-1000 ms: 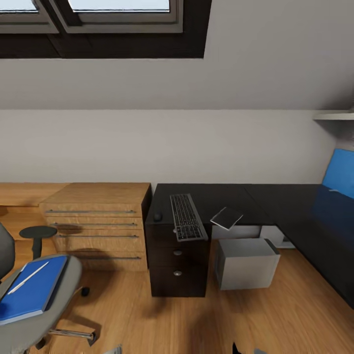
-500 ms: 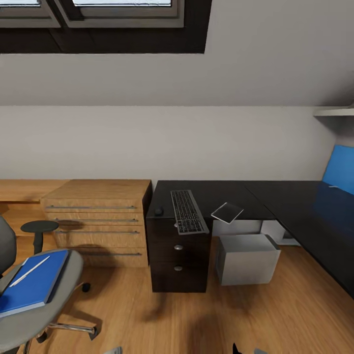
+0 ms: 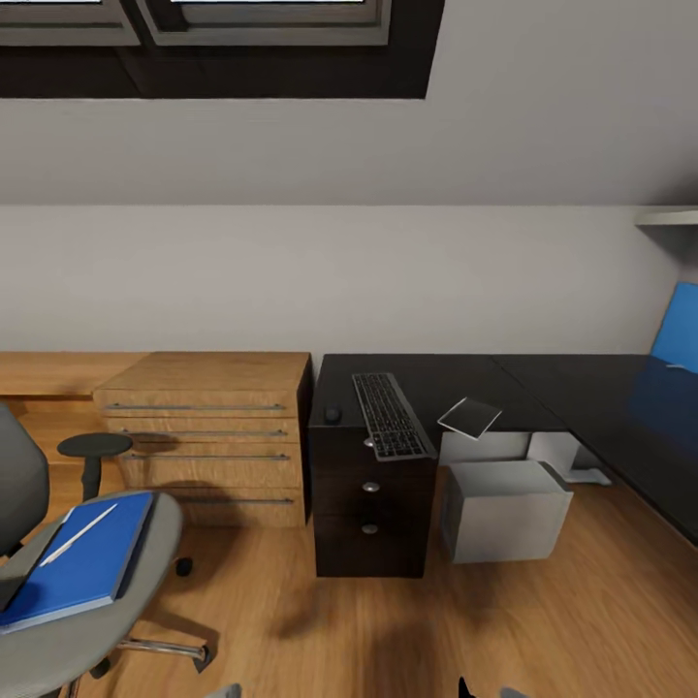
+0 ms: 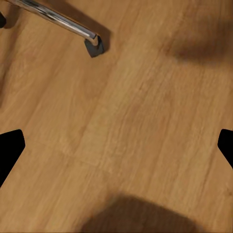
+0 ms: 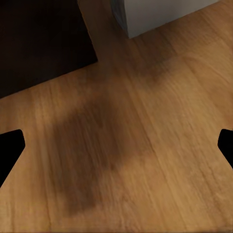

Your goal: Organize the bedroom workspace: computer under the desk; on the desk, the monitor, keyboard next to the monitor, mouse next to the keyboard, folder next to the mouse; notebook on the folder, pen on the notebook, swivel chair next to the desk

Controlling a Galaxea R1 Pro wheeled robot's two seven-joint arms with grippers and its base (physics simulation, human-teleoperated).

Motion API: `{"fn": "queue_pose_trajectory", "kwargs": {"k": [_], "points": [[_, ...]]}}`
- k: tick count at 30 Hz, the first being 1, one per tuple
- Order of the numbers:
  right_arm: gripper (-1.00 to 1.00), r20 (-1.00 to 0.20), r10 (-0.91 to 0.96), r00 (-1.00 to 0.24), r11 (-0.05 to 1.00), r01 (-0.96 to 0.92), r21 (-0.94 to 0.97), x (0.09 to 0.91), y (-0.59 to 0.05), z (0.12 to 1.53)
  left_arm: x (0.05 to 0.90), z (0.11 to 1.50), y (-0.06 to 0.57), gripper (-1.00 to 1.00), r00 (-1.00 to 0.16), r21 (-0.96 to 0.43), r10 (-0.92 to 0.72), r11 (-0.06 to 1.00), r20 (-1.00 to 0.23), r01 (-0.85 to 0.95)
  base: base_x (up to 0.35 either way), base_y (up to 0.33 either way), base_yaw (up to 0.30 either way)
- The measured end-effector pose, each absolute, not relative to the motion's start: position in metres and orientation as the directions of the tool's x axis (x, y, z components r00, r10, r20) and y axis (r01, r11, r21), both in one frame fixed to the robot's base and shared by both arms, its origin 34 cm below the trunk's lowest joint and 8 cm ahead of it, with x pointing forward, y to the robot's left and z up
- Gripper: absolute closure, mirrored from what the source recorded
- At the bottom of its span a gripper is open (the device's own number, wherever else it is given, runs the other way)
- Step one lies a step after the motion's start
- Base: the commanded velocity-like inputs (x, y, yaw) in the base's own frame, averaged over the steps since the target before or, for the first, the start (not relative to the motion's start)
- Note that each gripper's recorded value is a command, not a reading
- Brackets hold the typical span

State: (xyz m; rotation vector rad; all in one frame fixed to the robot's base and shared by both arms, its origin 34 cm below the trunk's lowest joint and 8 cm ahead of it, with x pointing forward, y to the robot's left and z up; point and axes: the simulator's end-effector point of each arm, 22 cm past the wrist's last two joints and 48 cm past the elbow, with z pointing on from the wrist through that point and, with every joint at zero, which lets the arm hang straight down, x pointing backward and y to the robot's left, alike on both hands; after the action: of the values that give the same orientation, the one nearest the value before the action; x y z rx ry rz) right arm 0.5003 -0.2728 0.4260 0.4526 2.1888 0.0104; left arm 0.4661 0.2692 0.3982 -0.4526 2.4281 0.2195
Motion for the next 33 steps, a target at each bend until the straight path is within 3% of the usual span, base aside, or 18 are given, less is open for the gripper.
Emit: {"fn": "queue_pose_trajectory", "kwargs": {"k": [5, 9, 15, 20, 24, 33], "points": [[-1.0, -0.768, 0.329, -0.55, 0.932, 0.32, 0.169, 0.498, -0.272, 0.415, 0.464, 0.388, 0.269, -1.0, -0.729, 0.043, -0.265, 0.927, -0.631, -0.374, 0.003, 0.004, 0.0], [-1.0, -0.751, 0.339, -0.566, 0.929, 0.328, 0.172, 0.501, -0.273, 0.406, 0.517, 0.416, 0.235, -1.0, -0.649, -0.058, -0.289, 0.934, -0.704, -0.353, 0.0, 0.0, 0.0], [-1.0, -0.667, 0.446, -0.597, 0.893, 0.35, 0.284, 0.595, -0.258, 0.436, 0.581, 0.473, 0.204, -1.0, -0.616, -0.117, -0.312, 0.935, -0.723, -0.336, 0.0, 0.0, 0.0], [-1.0, -0.537, 0.588, -0.605, 0.803, 0.355, 0.479, 0.647, -0.242, 0.469, 0.614, 0.527, 0.189, -1.0, -0.587, -0.147, -0.313, 0.938, -0.747, -0.313, 0.0, 0.0, 0.0], [-1.0, -0.441, 0.645, -0.624, 0.701, 0.254, 0.666, 0.681, -0.217, 0.517, 0.626, 0.554, 0.18, -1.0, -0.572, -0.167, -0.307, 0.944, -0.761, -0.284, 0.0, 0.0, 0.0], [-1.0, -0.346, 0.756, -0.555, 0.489, 0.127, 0.863, 0.71, -0.2, 0.575, 0.626, 0.547, 0.182, -1.0, -0.568, -0.165, -0.297, 0.948, -0.767, -0.273, 0.0, 0.0, 0.0]]}}
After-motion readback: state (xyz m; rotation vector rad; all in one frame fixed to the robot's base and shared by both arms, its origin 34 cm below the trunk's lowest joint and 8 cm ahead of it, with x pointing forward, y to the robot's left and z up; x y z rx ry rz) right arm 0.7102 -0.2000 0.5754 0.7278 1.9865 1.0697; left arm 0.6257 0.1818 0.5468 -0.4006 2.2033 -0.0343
